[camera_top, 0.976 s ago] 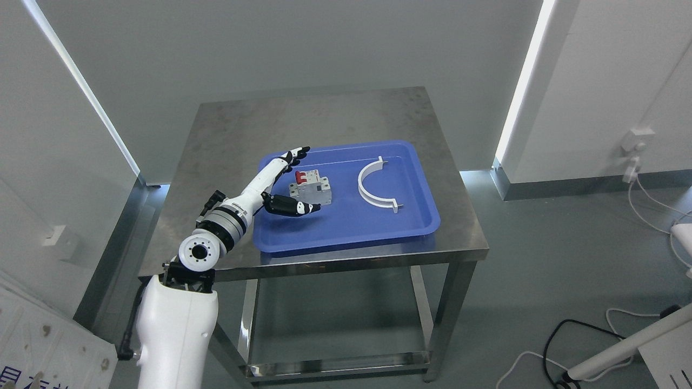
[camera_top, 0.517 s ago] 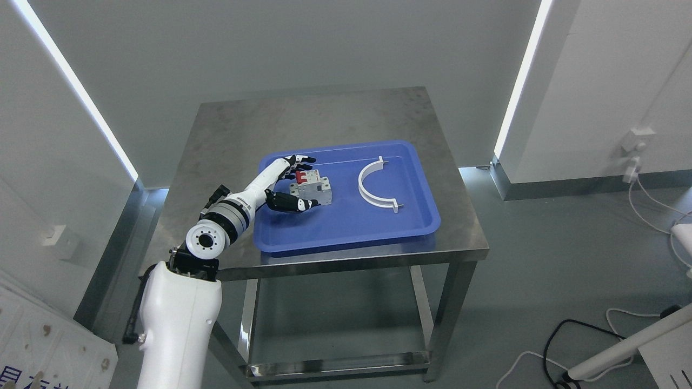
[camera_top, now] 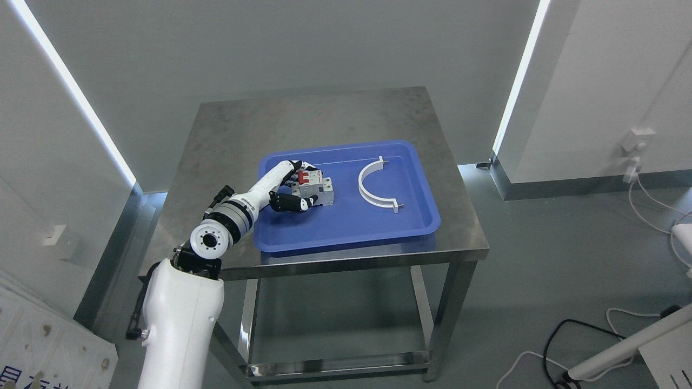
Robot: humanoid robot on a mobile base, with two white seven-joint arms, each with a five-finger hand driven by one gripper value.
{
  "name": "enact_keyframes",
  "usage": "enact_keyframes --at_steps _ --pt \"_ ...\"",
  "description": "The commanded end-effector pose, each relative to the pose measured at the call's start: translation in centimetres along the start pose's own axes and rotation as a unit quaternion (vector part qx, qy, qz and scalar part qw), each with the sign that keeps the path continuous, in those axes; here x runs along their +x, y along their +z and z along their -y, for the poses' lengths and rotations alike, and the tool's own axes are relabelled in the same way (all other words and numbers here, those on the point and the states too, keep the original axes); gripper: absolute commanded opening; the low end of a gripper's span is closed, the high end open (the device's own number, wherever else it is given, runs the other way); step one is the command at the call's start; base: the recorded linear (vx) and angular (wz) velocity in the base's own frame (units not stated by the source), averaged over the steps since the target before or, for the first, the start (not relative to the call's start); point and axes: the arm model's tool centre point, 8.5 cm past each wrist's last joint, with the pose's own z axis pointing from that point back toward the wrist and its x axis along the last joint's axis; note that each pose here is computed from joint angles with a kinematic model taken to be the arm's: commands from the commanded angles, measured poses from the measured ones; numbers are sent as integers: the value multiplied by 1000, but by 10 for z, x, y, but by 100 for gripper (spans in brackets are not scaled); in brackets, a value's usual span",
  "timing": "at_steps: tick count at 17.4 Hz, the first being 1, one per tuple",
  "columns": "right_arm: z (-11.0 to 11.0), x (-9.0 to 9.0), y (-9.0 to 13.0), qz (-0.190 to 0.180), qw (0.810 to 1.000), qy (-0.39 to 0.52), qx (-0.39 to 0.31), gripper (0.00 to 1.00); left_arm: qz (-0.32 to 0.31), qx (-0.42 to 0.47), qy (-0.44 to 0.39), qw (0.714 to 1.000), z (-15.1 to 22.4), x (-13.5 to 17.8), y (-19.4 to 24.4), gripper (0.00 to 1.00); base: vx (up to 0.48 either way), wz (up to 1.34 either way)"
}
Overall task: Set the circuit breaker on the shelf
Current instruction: 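Close the left hand fingers around the circuit breaker, then lift the circuit breaker up out of the tray with the left hand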
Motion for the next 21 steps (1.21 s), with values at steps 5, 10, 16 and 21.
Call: enact_keyframes --at_steps 5,10,16,21 --pt "11 1 0 1 1000 1 -9 100 151 250 135 947 -108 9 44 14 0 0" --pt "11 1 0 1 1000 1 -9 100 214 325 227 893 -91 -12 88 15 3 -11" --pt "11 1 0 1 1000 1 -9 100 287 297 181 893 -47 -14 129 15 22 -4" --pt "11 0 0 0 1000 1 -9 100 318 262 135 901 -18 -14 153 15 -73 -18"
